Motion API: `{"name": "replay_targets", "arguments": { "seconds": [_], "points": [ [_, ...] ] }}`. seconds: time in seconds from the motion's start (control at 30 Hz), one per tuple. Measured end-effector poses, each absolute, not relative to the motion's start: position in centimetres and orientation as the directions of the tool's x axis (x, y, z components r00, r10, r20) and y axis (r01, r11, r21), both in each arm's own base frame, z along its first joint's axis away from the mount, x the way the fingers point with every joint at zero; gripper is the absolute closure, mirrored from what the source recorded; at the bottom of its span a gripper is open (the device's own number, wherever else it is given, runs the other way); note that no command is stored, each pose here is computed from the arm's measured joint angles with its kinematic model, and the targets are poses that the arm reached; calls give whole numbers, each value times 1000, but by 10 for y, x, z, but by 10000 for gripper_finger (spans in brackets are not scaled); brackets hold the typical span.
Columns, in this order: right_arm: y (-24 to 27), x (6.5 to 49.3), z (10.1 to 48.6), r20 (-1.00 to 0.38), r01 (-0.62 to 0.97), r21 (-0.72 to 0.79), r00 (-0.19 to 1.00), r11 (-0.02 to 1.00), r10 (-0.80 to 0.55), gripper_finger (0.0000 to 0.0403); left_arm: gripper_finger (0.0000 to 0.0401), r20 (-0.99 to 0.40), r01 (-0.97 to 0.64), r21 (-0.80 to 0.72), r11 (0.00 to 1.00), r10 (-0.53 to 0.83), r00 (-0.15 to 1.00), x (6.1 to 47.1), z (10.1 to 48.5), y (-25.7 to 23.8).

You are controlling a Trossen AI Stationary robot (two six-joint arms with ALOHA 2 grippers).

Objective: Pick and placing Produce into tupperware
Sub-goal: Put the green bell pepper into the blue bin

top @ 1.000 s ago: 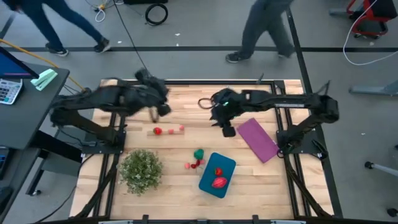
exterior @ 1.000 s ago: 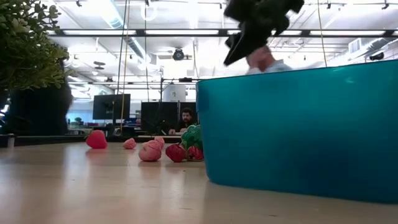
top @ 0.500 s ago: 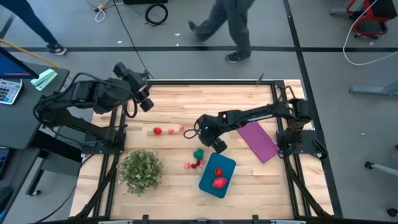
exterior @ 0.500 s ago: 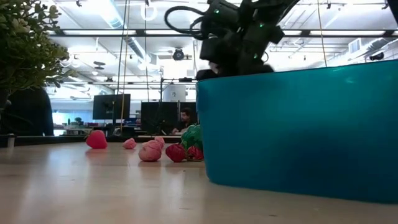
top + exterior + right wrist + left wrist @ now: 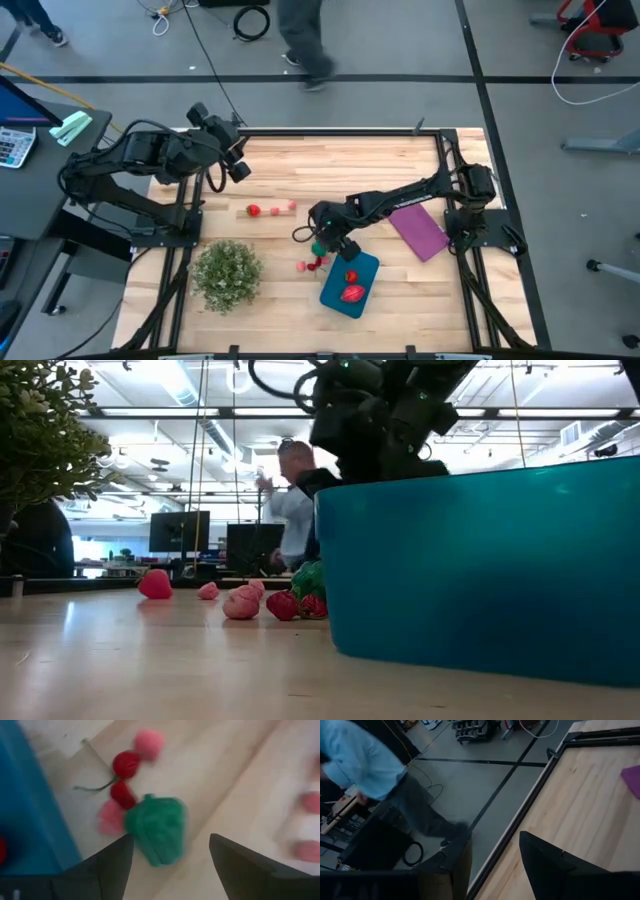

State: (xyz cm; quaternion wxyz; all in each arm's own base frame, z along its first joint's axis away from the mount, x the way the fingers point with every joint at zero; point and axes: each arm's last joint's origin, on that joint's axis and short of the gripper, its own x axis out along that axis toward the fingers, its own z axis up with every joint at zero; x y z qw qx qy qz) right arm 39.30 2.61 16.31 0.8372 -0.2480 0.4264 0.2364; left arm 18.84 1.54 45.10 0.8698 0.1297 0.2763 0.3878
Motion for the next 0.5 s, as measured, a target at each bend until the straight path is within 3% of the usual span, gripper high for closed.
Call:
{"name": "replay_targets", "arguments": {
  "seconds": [0.5],
  "points": [
    [29,409,150,-813,-595,-237,554,768,178,133,236,-378,-605,437,666,746,548,189,451,15]
  ]
}}
